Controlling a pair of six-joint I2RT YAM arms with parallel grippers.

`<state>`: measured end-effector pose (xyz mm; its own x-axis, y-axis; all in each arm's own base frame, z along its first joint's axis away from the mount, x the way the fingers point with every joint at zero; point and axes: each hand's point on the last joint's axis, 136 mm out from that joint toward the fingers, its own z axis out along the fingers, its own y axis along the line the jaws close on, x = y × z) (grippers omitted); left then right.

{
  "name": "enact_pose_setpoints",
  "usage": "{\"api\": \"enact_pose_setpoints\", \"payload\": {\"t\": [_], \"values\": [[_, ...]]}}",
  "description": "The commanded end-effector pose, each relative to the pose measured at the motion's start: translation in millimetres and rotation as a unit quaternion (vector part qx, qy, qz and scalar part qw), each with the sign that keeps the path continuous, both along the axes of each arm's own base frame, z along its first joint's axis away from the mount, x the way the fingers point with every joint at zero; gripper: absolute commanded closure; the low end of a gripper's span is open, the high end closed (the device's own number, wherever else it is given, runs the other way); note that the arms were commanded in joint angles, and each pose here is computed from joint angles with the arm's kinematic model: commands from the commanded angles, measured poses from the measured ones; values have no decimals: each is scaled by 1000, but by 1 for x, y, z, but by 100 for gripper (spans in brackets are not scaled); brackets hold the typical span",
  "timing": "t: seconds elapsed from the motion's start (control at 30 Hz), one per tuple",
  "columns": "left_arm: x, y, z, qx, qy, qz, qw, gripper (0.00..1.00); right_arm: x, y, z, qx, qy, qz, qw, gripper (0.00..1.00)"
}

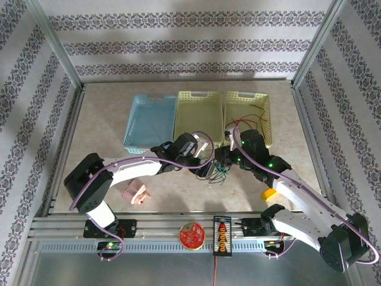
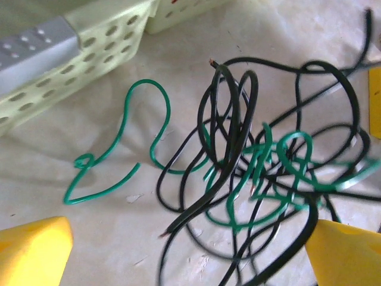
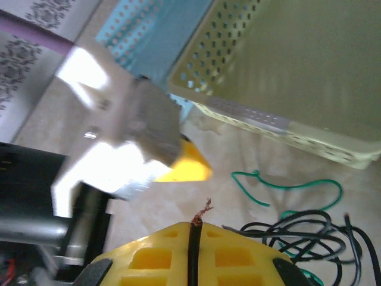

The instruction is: Untangle the cables

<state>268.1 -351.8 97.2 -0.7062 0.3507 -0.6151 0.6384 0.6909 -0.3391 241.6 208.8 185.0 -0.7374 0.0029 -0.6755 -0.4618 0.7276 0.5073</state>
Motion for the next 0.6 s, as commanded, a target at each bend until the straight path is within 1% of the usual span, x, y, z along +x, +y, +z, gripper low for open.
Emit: {"api": "enact_pose_setpoints", "payload": {"t": [0.0, 0.07, 0.1, 0.13, 0.2, 0.23, 0.3, 0.33, 0.37, 0.43, 0.57], "values": [[2, -26, 18, -36, -24, -38, 998, 1, -6, 11, 24, 57, -7, 27, 998, 92], [1, -30, 15, -40, -20, -48, 998, 3, -3, 9, 29, 68, -9, 20, 997, 92], [1, -31, 13, -41, -20, -51, 998, 9, -2, 7, 31, 75, -8, 17, 997, 92], [1, -32, 10, -39, -18, -52, 998, 18, -1, 5, 32, 79, -7, 12, 997, 92], [-1, -32, 2, -37, -11, -56, 998, 41, 3, -1, 37, 90, -6, -1, 996, 92], [-2, -32, -1, -34, -8, -57, 998, 51, 5, -4, 38, 92, -7, -9, 996, 92], [-3, -30, -8, -28, -1, -54, 998, 74, 11, -15, 42, 95, -12, -31, 995, 92], [-3, -28, -12, -24, 2, -51, 998, 84, 14, -21, 43, 93, -16, -46, 994, 92], [-4, -26, -15, -20, 3, -48, 999, 90, 17, -28, 45, 90, -21, -63, 994, 92], [-4, -21, -18, -11, 2, -42, 999, 99, 25, -48, 49, 81, -35, -109, 990, 92], [-9, -8, -24, 6, 2, -33, 999, 100, 35, -89, 64, 68, -72, -202, 974, 93]]}}
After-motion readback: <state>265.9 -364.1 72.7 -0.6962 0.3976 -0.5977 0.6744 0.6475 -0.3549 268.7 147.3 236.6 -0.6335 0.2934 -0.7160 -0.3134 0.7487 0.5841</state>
